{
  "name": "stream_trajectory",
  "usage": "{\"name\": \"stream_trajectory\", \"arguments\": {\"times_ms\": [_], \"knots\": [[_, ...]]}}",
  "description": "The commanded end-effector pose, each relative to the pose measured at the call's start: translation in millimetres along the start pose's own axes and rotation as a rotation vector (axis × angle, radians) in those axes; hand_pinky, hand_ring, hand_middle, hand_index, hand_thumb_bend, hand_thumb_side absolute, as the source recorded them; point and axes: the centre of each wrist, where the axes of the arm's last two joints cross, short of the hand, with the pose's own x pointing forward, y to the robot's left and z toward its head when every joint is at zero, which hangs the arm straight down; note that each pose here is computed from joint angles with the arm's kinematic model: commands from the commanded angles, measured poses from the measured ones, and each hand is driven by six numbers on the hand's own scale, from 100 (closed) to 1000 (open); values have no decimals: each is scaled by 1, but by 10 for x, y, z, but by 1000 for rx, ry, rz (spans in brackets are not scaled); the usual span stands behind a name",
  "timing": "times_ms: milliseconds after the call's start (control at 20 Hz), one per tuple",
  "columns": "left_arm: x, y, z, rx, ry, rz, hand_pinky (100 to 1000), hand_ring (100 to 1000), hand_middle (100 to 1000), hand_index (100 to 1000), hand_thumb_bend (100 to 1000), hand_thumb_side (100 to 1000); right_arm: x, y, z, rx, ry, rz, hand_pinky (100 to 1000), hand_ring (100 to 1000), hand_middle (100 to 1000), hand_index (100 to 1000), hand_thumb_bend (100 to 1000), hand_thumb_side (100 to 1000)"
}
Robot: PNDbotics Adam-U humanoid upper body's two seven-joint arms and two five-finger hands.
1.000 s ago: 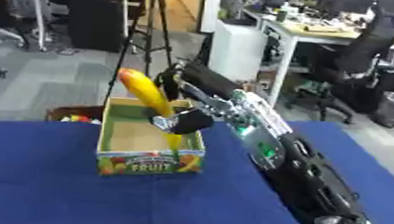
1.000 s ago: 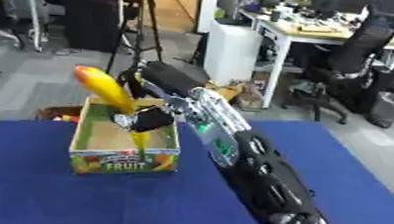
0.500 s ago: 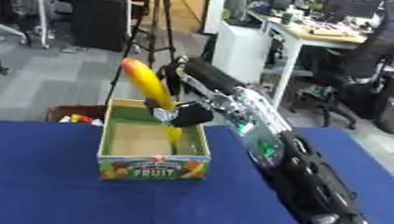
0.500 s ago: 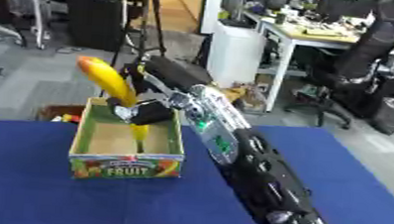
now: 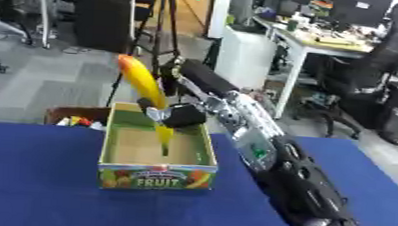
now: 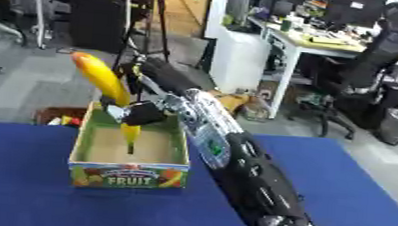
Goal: Pick up objects on the table and place them in the box.
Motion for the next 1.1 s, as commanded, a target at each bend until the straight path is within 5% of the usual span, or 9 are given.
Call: {"name": "stream_trajectory", "arguments": {"times_ms": [50, 1100], "knots": [[72, 16, -103, -9, -41, 0, 444, 648, 623, 859, 100, 981, -74, -186, 9, -31, 12, 78, 393, 483, 388, 511, 100, 551], [114, -56, -213, -1, -61, 47, 432, 640, 615, 858, 100, 978, -307, -170, 80, -52, 49, 252, 394, 489, 401, 504, 100, 569]]}}
